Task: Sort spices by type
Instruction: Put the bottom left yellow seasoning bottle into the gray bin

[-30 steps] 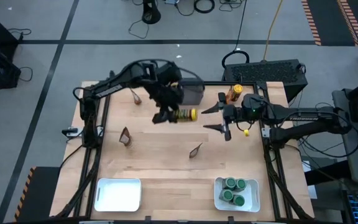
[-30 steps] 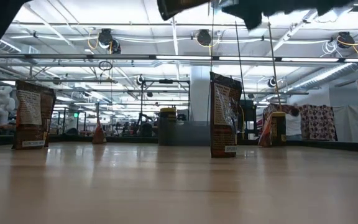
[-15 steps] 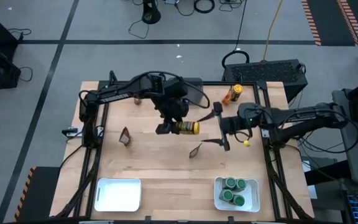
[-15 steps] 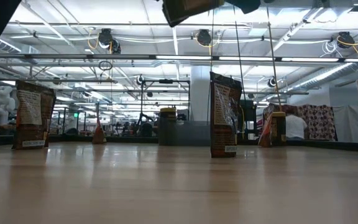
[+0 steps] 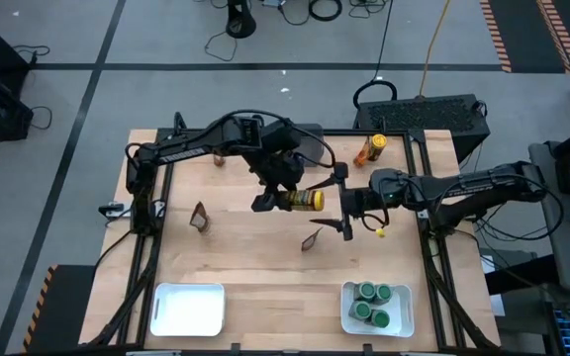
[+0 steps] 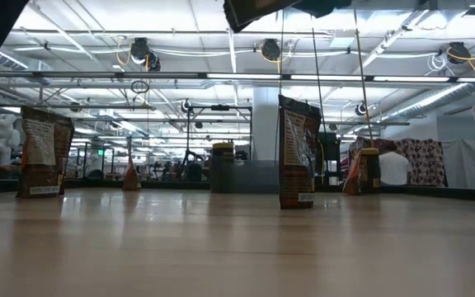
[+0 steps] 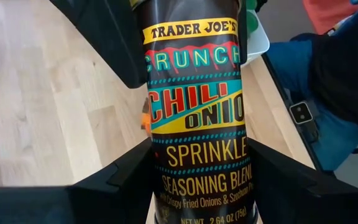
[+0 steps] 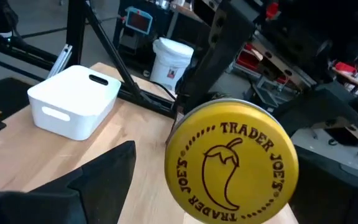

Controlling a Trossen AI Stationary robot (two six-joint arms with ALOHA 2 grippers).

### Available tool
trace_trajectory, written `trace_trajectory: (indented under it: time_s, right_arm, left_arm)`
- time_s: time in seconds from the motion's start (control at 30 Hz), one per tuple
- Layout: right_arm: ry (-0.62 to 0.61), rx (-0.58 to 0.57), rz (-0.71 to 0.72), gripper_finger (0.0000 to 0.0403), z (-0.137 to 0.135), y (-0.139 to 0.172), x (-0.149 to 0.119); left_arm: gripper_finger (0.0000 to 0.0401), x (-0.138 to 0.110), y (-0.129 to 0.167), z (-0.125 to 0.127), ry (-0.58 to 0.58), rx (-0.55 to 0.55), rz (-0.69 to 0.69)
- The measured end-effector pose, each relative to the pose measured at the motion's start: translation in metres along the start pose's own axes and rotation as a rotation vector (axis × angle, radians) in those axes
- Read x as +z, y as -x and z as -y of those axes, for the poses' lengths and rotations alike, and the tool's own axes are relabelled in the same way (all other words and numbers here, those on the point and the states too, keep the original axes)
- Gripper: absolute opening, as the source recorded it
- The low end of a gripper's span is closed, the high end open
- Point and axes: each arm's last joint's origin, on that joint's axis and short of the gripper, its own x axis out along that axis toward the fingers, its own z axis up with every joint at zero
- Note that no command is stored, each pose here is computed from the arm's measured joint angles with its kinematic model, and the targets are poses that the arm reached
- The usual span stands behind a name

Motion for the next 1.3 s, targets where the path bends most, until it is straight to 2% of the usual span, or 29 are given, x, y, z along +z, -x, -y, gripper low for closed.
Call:
trace_trajectory:
  time_s: [0.3, 0.4, 0.63, 0.83, 1.07, 1.3]
  right_arm:
    - [-0.018, -0.004, 0.024, 0.0347, 0.001, 0.004, 0.004]
    - [-0.019, -0.008, 0.033, 0.0334, 0.002, 0.004, 0.005]
    - [-0.019, -0.073, 0.016, 0.027, 0.003, 0.004, 0.005]
    - [-0.018, -0.078, 0.009, 0.0203, 0.004, 0.004, 0.004]
    - [-0.018, -0.083, -0.037, 0.0202, 0.003, 0.004, 0.0]
    - [-0.036, -0.074, -0.048, 0.021, 0.002, 0.004, -0.001]
  left_arm:
    - [0.0225, 0.0, 0.0, 0.0, 0.0, 0.001, 0.001]
    - [0.0225, 0.0, 0.0, 0.0, 0.001, 0.0, 0.0]
    - [0.0226, 0.0, 0.0, 0.0, 0.027, 0.002, 0.0]
    - [0.0226, 0.0, 0.0, 0.0, 0.03, 0.008, -0.005]
    - [0.0251, -0.001, 0.0, -0.003, 0.025, 0.118, -0.042]
    - [0.0254, -0.003, 0.011, -0.002, 0.027, 0.123, -0.073]
